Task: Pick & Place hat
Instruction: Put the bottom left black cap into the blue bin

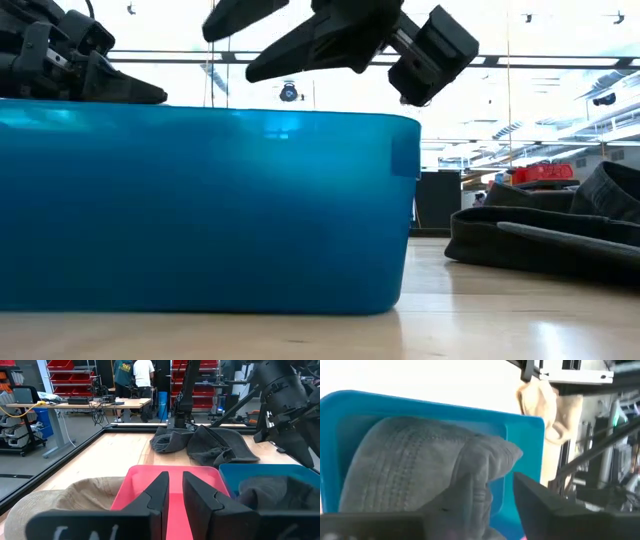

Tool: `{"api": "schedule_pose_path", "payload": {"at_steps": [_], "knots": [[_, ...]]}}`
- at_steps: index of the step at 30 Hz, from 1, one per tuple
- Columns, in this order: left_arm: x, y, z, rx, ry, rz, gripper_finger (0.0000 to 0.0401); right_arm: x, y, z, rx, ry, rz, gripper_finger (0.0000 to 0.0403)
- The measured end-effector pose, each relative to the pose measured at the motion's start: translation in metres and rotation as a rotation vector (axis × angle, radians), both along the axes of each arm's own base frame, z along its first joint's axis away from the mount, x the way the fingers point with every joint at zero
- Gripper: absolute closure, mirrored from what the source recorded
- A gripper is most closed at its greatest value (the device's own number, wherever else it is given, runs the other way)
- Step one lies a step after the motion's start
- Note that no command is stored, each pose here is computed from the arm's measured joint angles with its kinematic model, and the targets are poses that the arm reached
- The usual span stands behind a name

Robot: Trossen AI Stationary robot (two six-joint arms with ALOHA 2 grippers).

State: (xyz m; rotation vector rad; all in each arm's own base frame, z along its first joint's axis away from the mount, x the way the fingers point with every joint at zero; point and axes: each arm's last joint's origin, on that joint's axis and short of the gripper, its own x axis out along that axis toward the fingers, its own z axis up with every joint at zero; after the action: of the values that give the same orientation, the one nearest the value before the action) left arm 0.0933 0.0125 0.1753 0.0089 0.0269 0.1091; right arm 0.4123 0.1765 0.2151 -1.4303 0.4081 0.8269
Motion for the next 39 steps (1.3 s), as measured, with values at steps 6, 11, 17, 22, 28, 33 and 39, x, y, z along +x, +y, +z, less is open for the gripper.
{"api": "schedule_pose_path", "payload": {"at_steps": [6,11,17,22,28,33,39], "knots": [[0.0,0.0,0.0,0.0,0.0,0.0,0.0344,-0.012,0.007,0.01,-0.036,-0.004,-0.185,0.0186],[0.0,0.0,0.0,0.0,0.0,0.0,0.0344,-0.029,0.008,0.03,0.009,0.006,-0.337,0.0169],[0.0,0.0,0.0,0.0,0.0,0.0,0.0344,-0.036,-0.005,0.043,0.252,0.066,-0.652,0.0168],[0.0,0.0,0.0,0.0,0.0,0.0,0.0344,-0.027,-0.022,0.039,0.438,0.091,-0.881,0.0168],[0.0,0.0,0.0,0.0,0.0,0.0,0.0344,-0.012,-0.044,0.035,0.636,0.002,-1.054,0.0168],[0.0,0.0,0.0,0.0,0.001,0.0,0.0344,0.0,-0.059,0.017,0.686,-0.102,-1.088,0.0168],[0.0,0.0,0.0,0.0,-0.002,0.0,0.0344,0.003,-0.066,-0.018,0.72,-0.144,-1.086,0.0168]]}}
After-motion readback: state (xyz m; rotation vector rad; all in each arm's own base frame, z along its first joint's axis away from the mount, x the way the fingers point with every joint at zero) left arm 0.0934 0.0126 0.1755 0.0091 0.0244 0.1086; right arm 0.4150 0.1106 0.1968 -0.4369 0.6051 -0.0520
